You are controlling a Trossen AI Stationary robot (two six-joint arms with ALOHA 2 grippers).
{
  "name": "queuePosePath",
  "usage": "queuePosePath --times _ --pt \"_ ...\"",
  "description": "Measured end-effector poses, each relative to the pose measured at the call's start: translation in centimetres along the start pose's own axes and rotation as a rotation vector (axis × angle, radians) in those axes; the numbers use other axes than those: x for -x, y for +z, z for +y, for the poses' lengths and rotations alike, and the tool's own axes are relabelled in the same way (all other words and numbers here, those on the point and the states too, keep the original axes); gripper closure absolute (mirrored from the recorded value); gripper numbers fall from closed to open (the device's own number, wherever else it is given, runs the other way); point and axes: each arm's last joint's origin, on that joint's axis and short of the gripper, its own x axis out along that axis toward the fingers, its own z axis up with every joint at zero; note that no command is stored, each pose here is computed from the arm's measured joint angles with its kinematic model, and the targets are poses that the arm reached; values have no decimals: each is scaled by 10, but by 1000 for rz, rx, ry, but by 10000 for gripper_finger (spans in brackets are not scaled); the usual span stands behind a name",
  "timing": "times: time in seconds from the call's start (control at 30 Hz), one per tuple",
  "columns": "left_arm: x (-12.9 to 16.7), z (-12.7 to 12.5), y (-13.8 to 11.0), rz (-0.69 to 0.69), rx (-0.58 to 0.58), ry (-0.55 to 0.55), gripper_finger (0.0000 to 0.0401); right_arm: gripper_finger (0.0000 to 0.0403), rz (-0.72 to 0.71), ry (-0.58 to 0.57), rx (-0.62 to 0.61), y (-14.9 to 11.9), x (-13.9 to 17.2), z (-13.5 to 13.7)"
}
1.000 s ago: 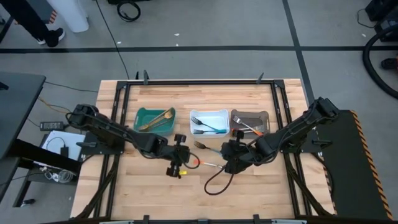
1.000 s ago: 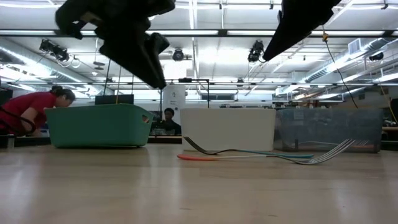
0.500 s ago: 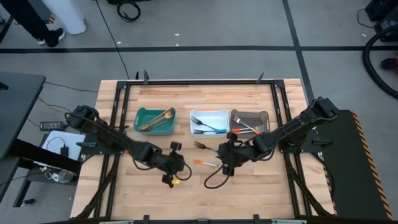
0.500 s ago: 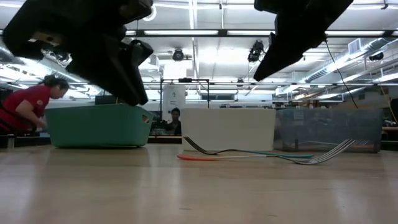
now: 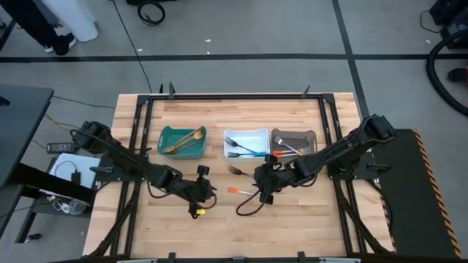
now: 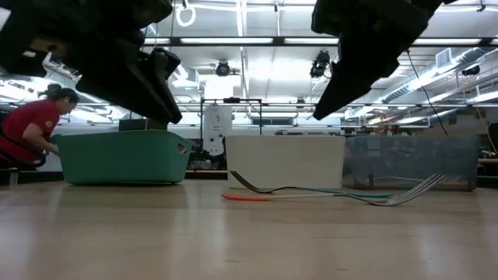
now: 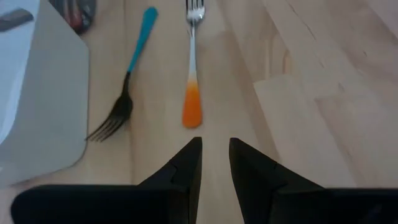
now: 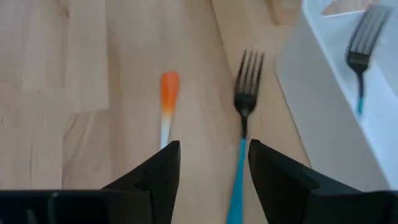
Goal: Sort silverware by color (type)
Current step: Put the blue fork into the white bin
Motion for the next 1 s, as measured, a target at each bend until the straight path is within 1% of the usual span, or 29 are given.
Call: queuePosePath --times 0.1,0.23,0.3,0.43,0.6,0.7,0.77,1.0 --pt "0 6 -4 -51 13 11 312 203 17 -13 20 -2 -10 -1" --pt "1 15 -1 -109 29 55 312 202 34 -11 18 0 -20 -9" --pt "0 20 5 -161 40 81 312 203 52 6 9 2 -24 -15" --pt "1 31 19 -302 109 117 312 206 67 53 -23 6 -28 -25" --pt "6 40 34 -464 186 135 312 210 95 93 -79 9 -29 -31" --pt "9 40 40 -535 207 121 312 211 128 96 -108 13 -26 -32" --pt "10 40 42 -561 206 91 312 211 142 96 -119 16 -24 -32" --pt "12 32 43 -574 228 20 312 212 139 97 -143 21 -22 -30"
